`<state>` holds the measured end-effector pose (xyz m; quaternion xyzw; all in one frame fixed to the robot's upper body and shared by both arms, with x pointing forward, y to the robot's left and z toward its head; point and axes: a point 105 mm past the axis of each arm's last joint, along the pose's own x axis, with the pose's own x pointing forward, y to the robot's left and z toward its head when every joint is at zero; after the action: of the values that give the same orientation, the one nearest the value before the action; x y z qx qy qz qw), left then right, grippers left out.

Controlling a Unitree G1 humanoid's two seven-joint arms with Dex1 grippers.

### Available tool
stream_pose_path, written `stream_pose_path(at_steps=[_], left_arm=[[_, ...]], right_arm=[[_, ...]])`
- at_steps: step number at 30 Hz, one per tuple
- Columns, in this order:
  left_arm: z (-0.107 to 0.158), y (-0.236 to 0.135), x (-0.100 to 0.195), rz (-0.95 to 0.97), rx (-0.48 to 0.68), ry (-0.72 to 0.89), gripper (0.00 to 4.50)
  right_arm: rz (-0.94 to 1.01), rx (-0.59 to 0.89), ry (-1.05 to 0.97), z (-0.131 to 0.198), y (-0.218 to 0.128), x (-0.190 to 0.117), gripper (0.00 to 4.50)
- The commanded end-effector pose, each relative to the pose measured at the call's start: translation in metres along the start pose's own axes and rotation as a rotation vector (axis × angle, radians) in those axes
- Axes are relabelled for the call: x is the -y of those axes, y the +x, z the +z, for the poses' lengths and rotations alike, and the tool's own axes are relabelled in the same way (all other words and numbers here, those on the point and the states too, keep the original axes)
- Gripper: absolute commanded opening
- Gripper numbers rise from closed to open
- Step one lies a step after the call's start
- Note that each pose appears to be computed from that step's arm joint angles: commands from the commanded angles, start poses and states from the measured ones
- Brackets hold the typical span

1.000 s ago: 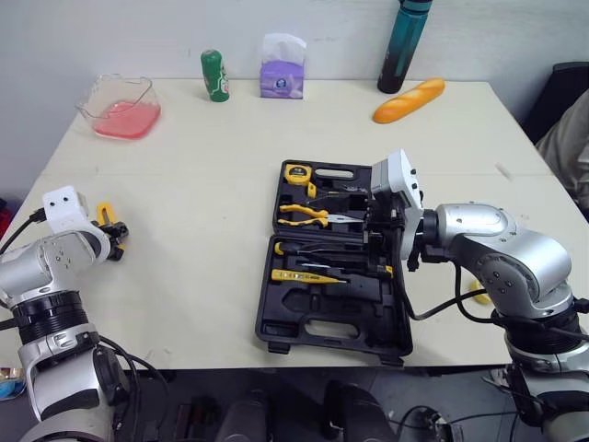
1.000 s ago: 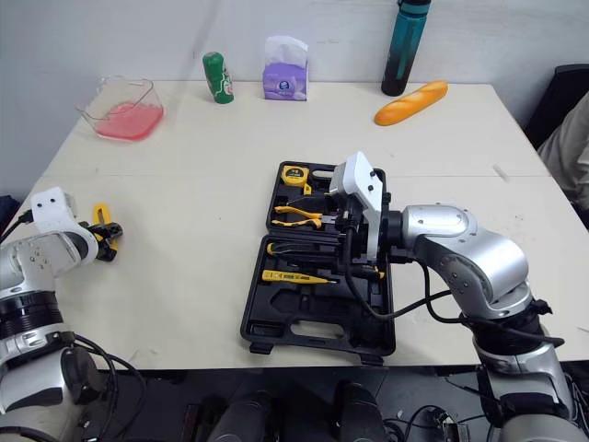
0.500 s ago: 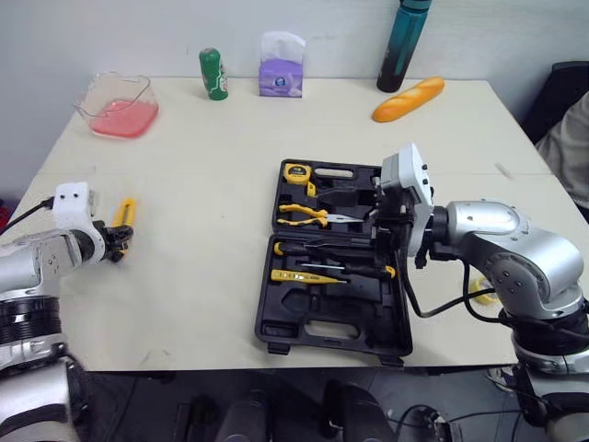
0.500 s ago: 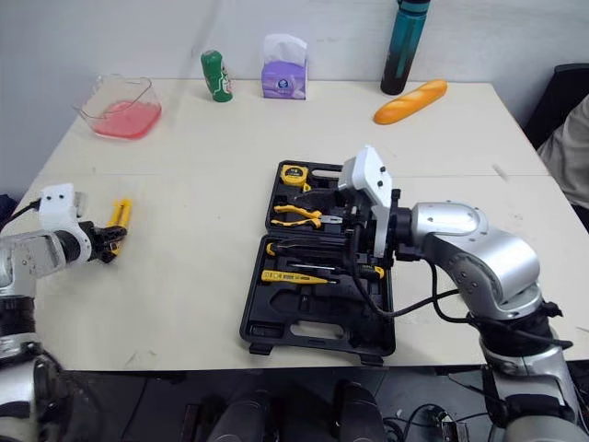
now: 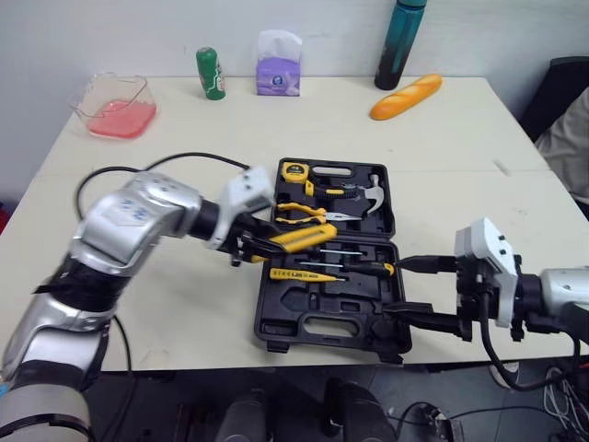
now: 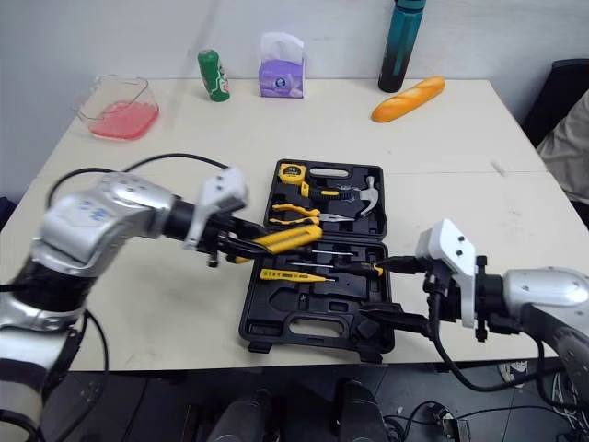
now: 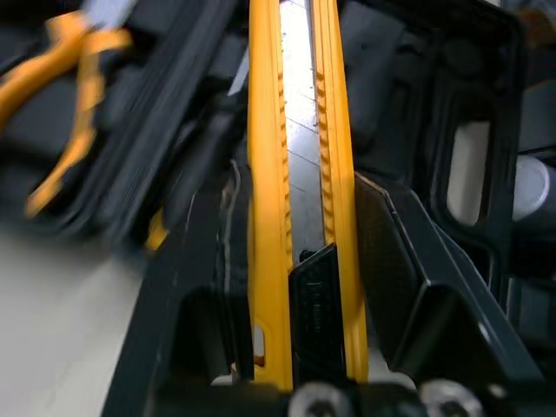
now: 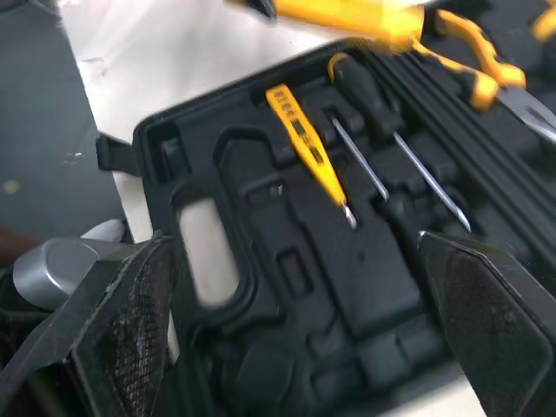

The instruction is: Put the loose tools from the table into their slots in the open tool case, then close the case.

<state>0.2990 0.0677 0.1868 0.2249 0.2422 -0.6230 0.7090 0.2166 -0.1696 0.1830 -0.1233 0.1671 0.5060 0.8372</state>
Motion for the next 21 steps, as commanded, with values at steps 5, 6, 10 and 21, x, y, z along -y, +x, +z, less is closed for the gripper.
stream_pose_path(at_steps=[5, 6, 10, 21], left_arm=[[0.015, 0.043, 0.026, -0.195, -0.122, 0.134, 1.24], [0.015, 0.046, 0.026, -0.2, -0.139, 0.131, 1.24], [0.016, 0.06, 0.028, -0.242, -0.158, 0.164, 1.24], [-0.001, 0.072, 0.014, -0.181, -0.225, 0.199, 1.24]], right_arm=[[-0.101, -0.007, 0.036, -0.012, -0.013, -0.017, 4.5], [-0.114, -0.003, 0.042, -0.013, -0.014, -0.017, 4.5], [-0.153, -0.025, 0.062, -0.021, -0.018, -0.018, 4.5], [-0.181, -0.037, 0.066, -0.025, -0.023, -0.014, 4.5]])
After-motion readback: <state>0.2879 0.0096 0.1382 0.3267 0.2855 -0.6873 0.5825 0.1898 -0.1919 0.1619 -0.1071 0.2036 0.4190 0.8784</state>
